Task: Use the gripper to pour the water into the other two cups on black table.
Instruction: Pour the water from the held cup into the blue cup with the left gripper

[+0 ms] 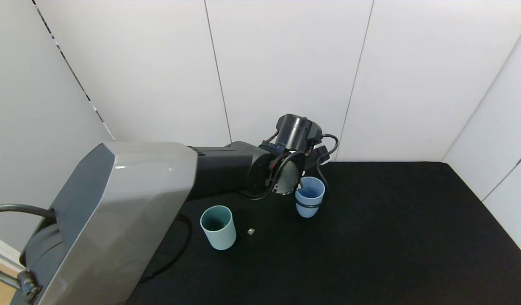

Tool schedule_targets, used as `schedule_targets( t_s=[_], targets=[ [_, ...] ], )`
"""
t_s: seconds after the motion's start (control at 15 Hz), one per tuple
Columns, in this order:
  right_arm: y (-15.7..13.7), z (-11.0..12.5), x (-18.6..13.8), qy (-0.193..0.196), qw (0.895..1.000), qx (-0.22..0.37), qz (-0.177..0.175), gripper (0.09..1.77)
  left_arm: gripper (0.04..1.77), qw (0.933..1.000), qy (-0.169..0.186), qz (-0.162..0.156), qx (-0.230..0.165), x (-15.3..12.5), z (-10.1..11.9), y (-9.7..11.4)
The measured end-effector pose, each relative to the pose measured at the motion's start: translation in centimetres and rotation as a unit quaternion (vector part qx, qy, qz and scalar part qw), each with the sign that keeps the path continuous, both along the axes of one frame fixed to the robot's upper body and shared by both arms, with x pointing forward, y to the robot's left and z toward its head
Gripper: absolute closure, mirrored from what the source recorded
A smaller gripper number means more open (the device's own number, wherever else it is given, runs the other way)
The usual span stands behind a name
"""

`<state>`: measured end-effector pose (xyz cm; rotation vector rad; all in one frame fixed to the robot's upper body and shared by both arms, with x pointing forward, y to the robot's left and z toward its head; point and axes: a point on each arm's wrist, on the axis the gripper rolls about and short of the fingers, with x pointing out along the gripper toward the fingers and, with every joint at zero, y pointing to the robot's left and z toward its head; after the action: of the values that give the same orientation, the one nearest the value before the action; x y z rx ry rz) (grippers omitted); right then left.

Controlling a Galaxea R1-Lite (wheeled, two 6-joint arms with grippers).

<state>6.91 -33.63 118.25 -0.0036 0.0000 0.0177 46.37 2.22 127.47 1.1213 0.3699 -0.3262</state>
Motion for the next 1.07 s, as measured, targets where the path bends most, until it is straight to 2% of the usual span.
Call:
schedule_targets(
  t_s=[0.27, 0.47, 1.07],
  targets=[
    [0.0, 0.0, 0.0, 0.000, 1.000, 0.000, 0.000, 0.15, 0.61, 0.9992, -0.011, 0.003, 0.038, 0.0, -0.4, -0.4],
    [0.0, 0.0, 0.0, 0.000, 1.000, 0.000, 0.000, 0.15, 0.61, 0.9979, -0.032, 0.005, 0.056, -0.1, -0.2, -0.8],
    [0.0, 0.0, 0.0, 0.000, 1.000, 0.000, 0.000, 0.15, 0.61, 0.9929, -0.035, -0.007, 0.114, -0.5, -1.0, -1.7]
  ],
)
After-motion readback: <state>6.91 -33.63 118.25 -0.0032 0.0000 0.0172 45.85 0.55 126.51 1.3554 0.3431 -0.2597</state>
